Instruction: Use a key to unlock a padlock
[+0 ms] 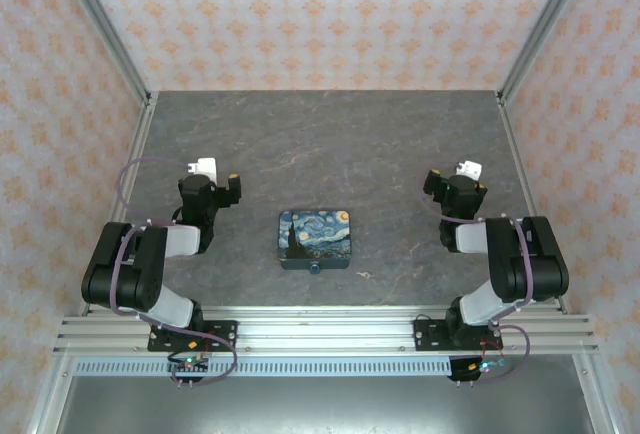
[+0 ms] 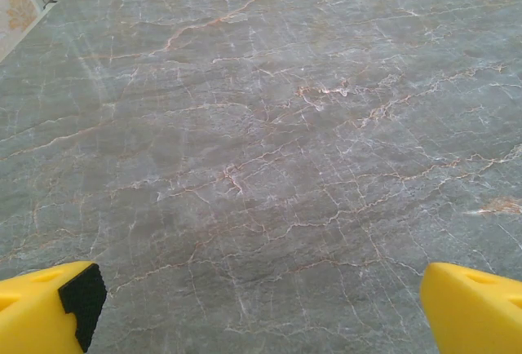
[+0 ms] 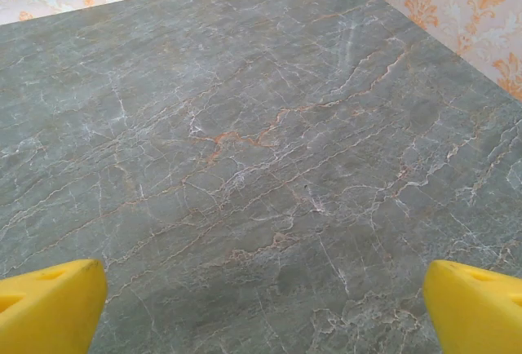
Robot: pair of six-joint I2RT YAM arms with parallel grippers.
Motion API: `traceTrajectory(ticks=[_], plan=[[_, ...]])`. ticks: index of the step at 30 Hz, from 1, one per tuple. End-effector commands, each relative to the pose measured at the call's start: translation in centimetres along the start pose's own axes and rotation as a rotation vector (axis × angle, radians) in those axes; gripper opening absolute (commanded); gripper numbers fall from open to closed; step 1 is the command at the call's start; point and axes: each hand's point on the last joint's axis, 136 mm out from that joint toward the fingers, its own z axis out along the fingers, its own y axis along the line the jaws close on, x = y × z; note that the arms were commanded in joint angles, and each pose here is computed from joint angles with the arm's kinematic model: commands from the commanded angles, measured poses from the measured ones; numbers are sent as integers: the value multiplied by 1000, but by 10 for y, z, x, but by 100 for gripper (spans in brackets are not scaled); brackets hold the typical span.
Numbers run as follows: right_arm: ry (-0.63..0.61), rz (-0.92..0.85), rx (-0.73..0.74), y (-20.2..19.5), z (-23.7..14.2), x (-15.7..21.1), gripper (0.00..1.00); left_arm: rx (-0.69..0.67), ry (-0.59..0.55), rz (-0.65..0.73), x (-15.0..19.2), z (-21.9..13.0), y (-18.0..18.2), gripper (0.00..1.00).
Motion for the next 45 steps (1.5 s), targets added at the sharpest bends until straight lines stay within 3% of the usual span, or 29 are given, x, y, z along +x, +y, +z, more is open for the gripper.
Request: traceTrajectory(ticks=[1, 23, 28, 33, 37, 41, 45], plan=[[-45, 16, 2, 1, -3, -12, 99, 3, -35, -12, -14, 2, 0, 100], [-65, 31, 20, -2, -5, -21, 99, 0, -27, -11, -17, 1, 0, 100], [9, 38, 55, -4, -18, -44, 99, -19, 50, -13, -34, -2, 3, 100], [83, 200, 88, -7, -29, -53, 99, -45, 86, -103, -53, -19, 8, 100], [137, 277, -62, 17, -45, -58, 99, -48, 160, -255, -71, -36, 7, 100], [253, 351, -246, 48, -70, -53, 99, -5, 313, -426, -69, -53, -8, 100], [445, 440, -426, 83, -93, -25, 86, 119, 433, -462, -52, -70, -46, 100]])
